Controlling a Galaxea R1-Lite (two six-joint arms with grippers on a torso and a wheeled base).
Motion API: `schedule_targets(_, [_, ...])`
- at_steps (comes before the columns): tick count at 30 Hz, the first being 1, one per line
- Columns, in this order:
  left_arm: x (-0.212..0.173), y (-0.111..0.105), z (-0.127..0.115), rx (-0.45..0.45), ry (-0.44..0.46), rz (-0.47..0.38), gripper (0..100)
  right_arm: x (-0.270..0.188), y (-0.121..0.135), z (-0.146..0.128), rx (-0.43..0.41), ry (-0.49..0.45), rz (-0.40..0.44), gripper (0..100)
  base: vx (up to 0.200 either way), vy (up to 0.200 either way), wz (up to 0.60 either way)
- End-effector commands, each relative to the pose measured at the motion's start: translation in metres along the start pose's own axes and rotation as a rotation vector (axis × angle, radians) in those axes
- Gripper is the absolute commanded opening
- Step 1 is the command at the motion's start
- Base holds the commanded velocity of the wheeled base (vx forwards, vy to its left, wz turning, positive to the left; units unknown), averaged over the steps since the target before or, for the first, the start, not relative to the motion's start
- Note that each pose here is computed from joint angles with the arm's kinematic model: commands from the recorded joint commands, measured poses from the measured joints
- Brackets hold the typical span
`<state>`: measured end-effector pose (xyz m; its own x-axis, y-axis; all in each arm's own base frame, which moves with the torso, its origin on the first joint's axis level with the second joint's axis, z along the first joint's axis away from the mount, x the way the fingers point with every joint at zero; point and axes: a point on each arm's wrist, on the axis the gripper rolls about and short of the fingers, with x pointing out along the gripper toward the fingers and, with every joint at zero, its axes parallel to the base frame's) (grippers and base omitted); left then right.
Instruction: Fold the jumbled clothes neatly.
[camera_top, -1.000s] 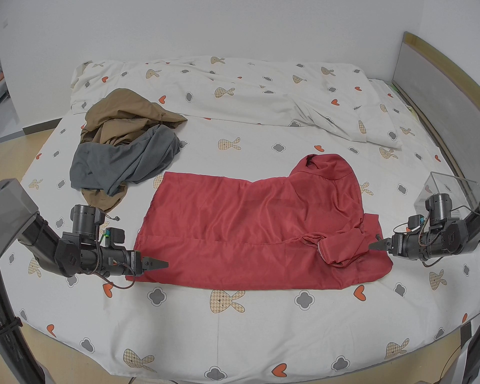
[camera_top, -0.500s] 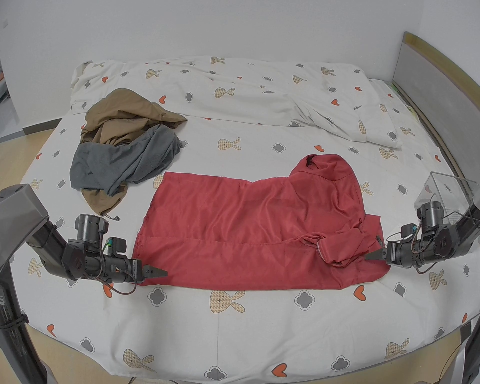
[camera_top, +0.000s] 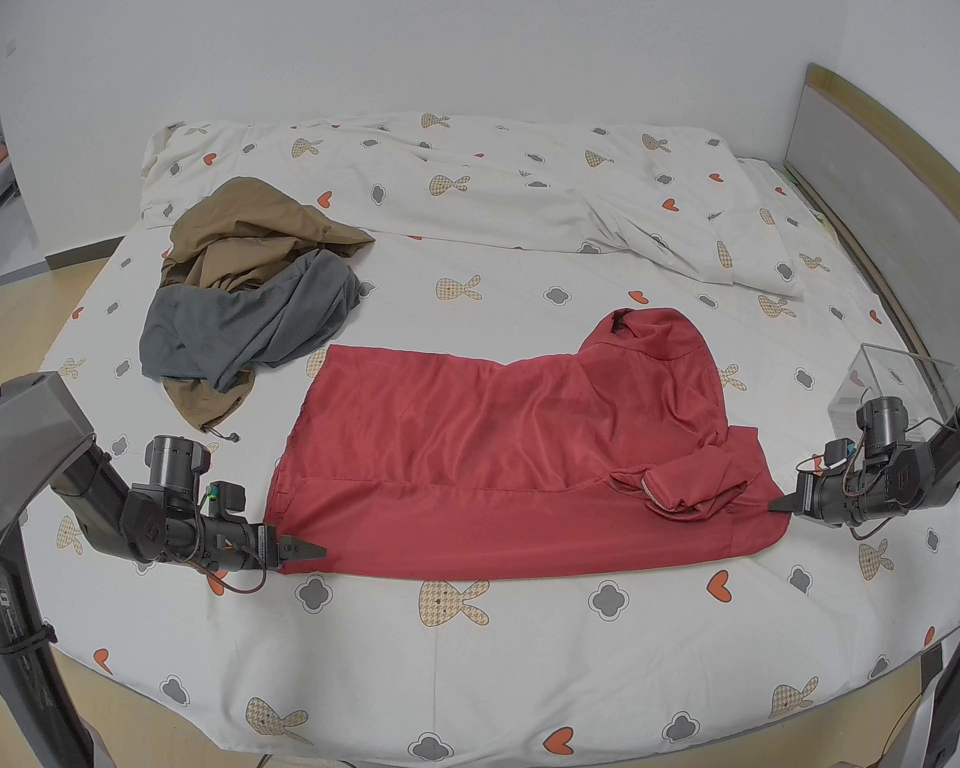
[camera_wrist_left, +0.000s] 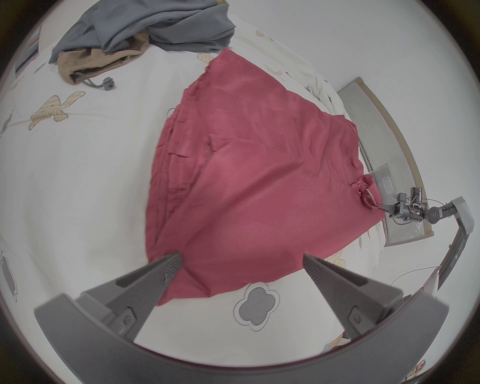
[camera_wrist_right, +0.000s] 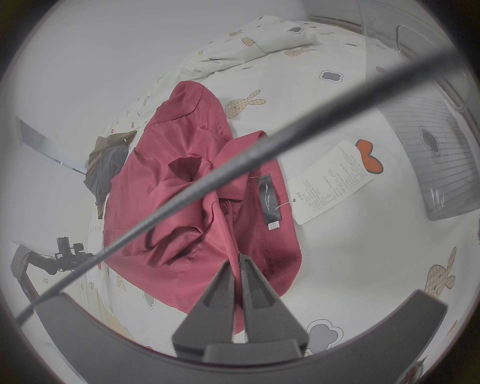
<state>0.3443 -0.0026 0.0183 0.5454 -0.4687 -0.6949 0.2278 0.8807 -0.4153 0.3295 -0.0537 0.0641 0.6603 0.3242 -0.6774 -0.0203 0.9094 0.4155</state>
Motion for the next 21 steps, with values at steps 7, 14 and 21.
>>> schedule_targets(7, [-0.01, 0.012, 0.0, -0.005, -0.002, 0.033, 100, -0.003, -0.004, -0.006, -0.013, 0.067, -0.016, 0, 0.0, 0.0, 0.0])
schedule_targets(14, [-0.015, 0.008, 0.001, 0.003, -0.011, 0.033, 100, 0.001, 0.01, -0.01, -0.048, 0.102, 0.002, 0, 0.0, 0.0, 0.0])
schedule_targets(21, [-0.032, -0.005, 0.007, 0.024, -0.055, 0.024, 100, -0.008, 0.018, -0.003, -0.072, 0.057, 0.01, 100, 0.0, 0.0, 0.0])
